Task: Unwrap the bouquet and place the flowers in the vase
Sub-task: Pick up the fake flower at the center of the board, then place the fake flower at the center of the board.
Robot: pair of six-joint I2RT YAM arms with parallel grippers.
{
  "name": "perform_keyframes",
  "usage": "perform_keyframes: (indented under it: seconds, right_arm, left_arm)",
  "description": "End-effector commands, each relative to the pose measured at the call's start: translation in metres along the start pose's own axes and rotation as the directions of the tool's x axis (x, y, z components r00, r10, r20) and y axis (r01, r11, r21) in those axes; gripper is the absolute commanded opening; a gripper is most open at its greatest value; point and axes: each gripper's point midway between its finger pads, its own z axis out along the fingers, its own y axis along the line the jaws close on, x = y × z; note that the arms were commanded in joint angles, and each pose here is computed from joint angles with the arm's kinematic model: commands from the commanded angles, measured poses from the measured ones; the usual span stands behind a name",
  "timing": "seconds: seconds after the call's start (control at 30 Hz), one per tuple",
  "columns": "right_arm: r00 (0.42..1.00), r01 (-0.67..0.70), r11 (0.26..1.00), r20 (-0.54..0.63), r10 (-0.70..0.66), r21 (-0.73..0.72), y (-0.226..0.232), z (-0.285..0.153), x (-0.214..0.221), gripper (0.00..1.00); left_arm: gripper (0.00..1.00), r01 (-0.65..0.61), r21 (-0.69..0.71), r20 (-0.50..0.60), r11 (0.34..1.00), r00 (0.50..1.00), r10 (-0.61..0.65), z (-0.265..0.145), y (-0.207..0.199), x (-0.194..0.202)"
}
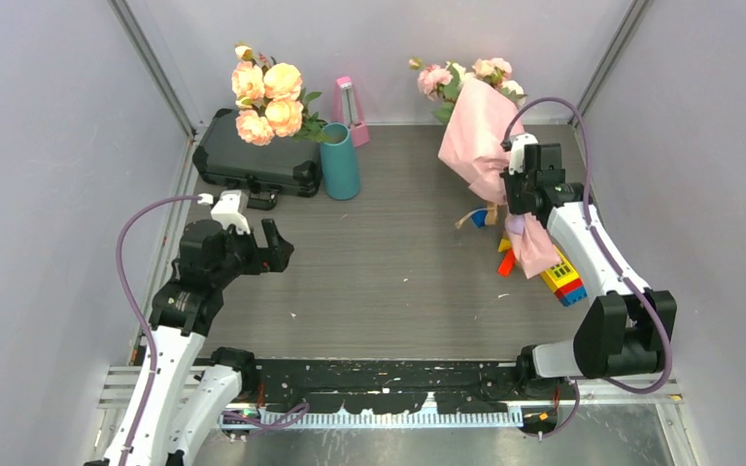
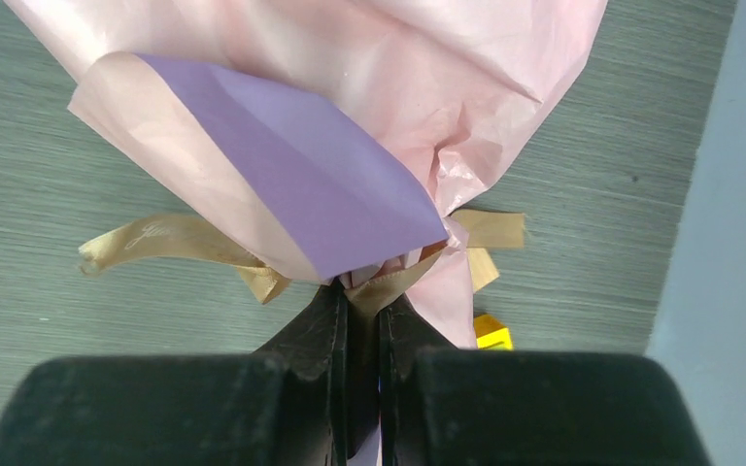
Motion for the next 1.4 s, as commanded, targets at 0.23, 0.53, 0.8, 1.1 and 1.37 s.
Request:
perform_keyframes:
  seconds: [0.23,0.53,0.8,1.1,1.37]
  right_arm:
    - [0.877,-0.352,0.888,0.227,0.424,-0.295,0.044,-0.074,-0.061,0.00]
    - [0.723,-0.391,0.675,0.245,0.646,-0.626,0.089,-0.146,-0.078,0.00]
    - [0.670,-0.244,0.465,0.198,0.715,-0.851,0.126,-0.191,-0.079,0.00]
    - [0.687,-0.060,0.324,0.196,0.700,-0.944,0.147,-0.245,-0.076,0.00]
    - [0.732,0.027,0.271,0.203,0.650,-0.962,0.160,-0.263,-0.066,0.00]
  left_arm:
    - [0.87,0.223,0.309,0.041,0.925,0.968,-0.247,-0.034,-0.073,-0.030]
    - [0.88,0.217,0.494,-0.039,0.842,0.973,-0.227,-0.027,-0.145,-0.029]
    - [0.92,0.054,0.728,0.006,0.683,0.996,-0.084,-0.038,-0.268,-0.029]
    - [0.97,0.052,0.792,0.060,0.608,0.985,-0.162,-0.030,-0.312,-0.055]
    - [1.00,0.028,0.768,0.141,0.640,0.967,-0.212,-0.031,-0.311,-0.084]
